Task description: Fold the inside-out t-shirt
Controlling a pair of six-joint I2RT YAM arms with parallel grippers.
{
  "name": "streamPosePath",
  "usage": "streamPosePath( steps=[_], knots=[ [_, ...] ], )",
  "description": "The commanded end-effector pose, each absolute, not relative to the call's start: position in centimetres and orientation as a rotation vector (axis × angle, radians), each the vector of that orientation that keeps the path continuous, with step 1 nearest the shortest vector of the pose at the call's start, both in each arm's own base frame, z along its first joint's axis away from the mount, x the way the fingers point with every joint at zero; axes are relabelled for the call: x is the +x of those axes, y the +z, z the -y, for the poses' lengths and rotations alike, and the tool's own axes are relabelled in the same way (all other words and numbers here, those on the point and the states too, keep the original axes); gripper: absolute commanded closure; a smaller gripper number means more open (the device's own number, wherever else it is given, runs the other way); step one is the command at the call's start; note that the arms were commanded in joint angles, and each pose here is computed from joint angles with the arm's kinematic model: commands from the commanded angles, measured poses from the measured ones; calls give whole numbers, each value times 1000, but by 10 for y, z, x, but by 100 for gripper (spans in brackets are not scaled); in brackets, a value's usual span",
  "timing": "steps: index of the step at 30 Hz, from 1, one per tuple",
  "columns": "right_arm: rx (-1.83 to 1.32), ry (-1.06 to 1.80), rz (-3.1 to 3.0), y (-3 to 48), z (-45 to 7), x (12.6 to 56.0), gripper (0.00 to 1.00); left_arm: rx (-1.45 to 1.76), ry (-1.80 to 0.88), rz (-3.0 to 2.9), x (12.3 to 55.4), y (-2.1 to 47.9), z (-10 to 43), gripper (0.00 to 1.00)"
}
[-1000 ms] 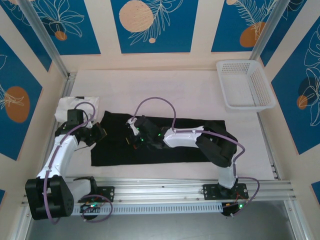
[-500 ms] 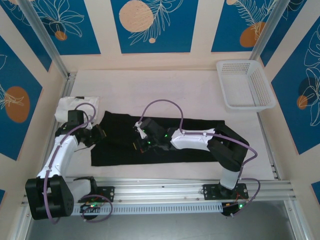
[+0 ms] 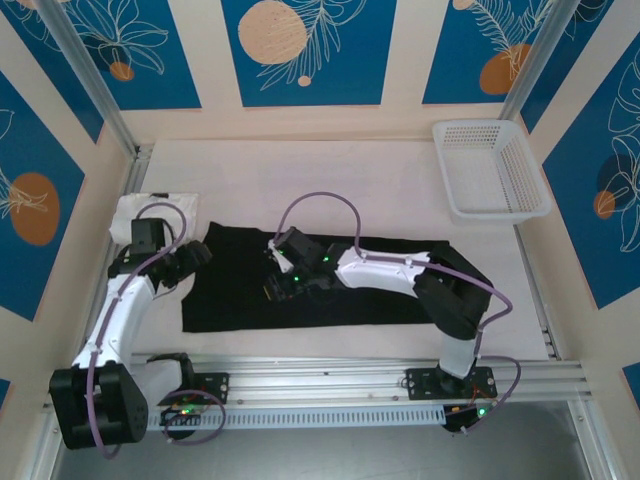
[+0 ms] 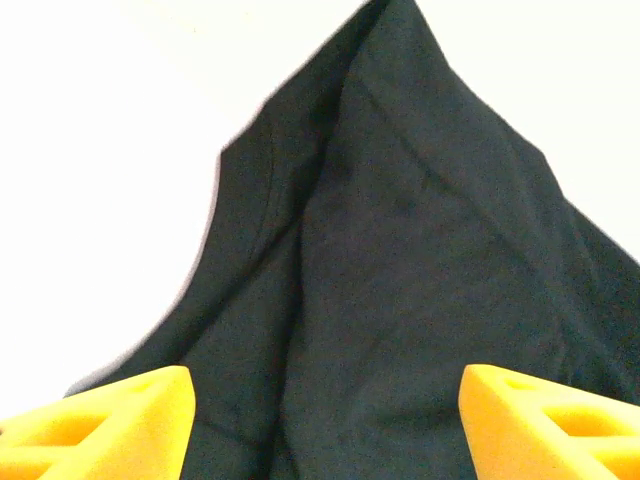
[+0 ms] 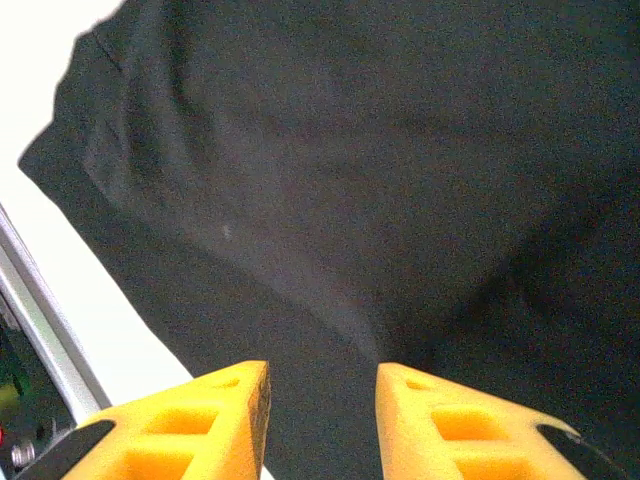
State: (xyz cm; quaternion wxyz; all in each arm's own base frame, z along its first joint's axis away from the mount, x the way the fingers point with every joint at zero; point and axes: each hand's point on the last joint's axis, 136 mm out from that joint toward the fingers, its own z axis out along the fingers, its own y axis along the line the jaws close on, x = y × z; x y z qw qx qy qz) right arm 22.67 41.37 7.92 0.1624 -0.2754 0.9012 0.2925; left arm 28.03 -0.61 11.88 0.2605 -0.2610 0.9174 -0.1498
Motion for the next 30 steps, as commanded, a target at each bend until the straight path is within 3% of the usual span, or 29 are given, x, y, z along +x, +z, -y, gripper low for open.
streamPosePath(
  steps=[1,5,9,15,20,24,30],
  knots=[
    [-757,783,-2594,55,-422,245,67,-759,-348,-2384,313,116,-4,27],
    [-744,786,-2688,26,-420,241,72,-695,-233,-2448,332,92,0,13],
    [-754,834,-2656,37,-417,235,72,-580,-107,-2527,344,69,9,0],
    [-724,858,-2624,50,-402,233,71,-539,-3,-2612,338,37,5,0],
    [-710,869,-2639,50,-398,229,71,-507,-202,-2707,333,16,33,0],
    [-699,841,-2617,59,-393,234,70,-509,-416,-2738,319,10,62,9],
    [-666,818,-2595,71,-382,247,69,-478,-578,-2717,305,17,84,31]
  ],
)
